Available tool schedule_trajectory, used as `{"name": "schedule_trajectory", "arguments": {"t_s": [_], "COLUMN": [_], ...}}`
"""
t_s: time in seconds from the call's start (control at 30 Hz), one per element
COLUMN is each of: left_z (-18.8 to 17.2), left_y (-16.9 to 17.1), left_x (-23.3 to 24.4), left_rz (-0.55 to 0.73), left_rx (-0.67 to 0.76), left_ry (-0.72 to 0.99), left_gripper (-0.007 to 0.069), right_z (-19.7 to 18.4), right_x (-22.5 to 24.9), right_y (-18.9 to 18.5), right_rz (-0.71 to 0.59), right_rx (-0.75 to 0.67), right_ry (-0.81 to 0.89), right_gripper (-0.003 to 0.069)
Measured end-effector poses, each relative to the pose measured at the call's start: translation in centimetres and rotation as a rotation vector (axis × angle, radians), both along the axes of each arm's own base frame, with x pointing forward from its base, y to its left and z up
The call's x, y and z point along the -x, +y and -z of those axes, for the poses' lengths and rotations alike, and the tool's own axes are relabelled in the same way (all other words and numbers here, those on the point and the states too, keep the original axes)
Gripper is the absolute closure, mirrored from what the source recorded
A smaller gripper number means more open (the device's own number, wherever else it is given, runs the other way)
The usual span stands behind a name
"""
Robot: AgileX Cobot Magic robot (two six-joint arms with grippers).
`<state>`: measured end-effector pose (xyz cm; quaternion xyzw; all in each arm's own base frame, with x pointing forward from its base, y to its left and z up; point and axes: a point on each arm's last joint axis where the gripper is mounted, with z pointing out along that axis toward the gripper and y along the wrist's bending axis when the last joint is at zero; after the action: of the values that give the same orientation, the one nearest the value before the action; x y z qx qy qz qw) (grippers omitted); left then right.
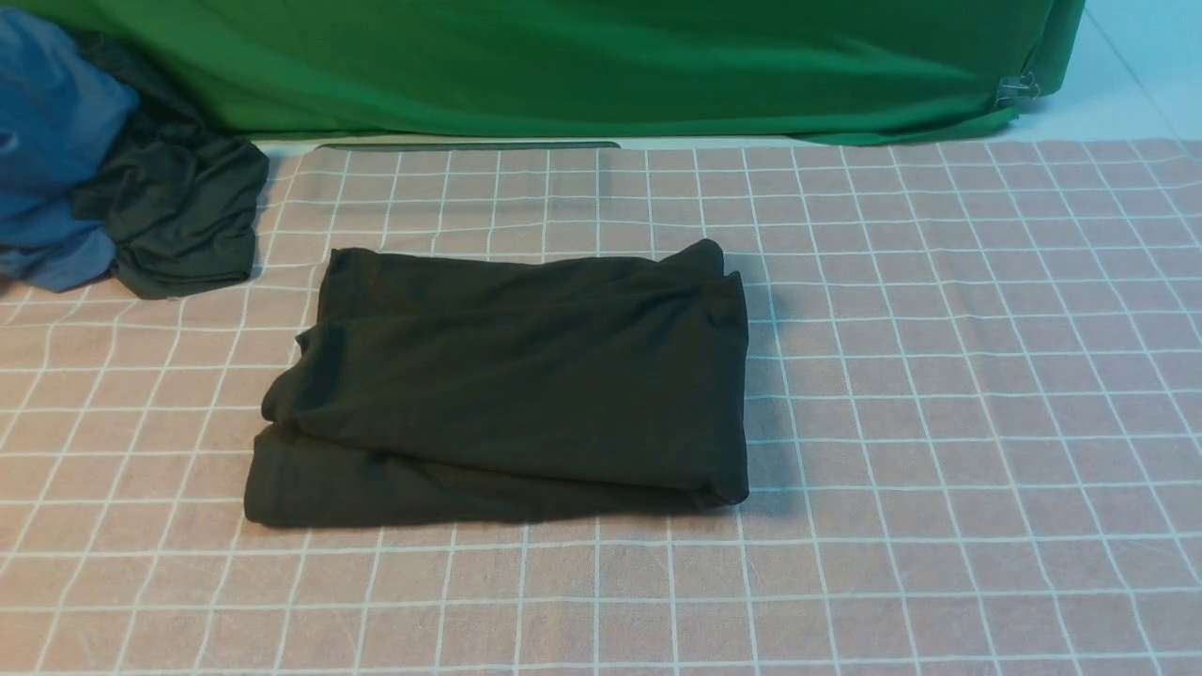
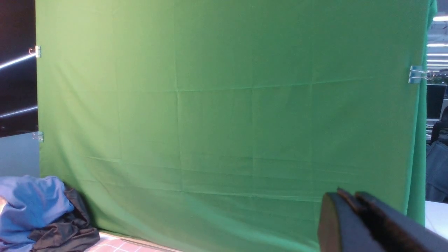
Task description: Fold a long-sleeved shirt over a pink coffee tablecloth.
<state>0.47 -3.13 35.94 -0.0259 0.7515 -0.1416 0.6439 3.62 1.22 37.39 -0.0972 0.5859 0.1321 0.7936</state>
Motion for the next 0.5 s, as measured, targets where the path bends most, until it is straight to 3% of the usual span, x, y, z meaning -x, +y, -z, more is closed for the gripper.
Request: {"name": "schedule_trajectory", "arguments": {"t_s": [0.5], "left_z": [0.01], "left_y": [0.01], "left_x": [0.00], "left_rz": [0.000], "left_rx": [-0.002], "left_ry": [0.001], "left_gripper": [0.0611], "right_z": [0.00], "right_x": [0.00], "right_y": [0.00], "right_rz": [0.000], "right_rx": [0.000], "right_ry": [0.000], "right_gripper": [0.0543]}}
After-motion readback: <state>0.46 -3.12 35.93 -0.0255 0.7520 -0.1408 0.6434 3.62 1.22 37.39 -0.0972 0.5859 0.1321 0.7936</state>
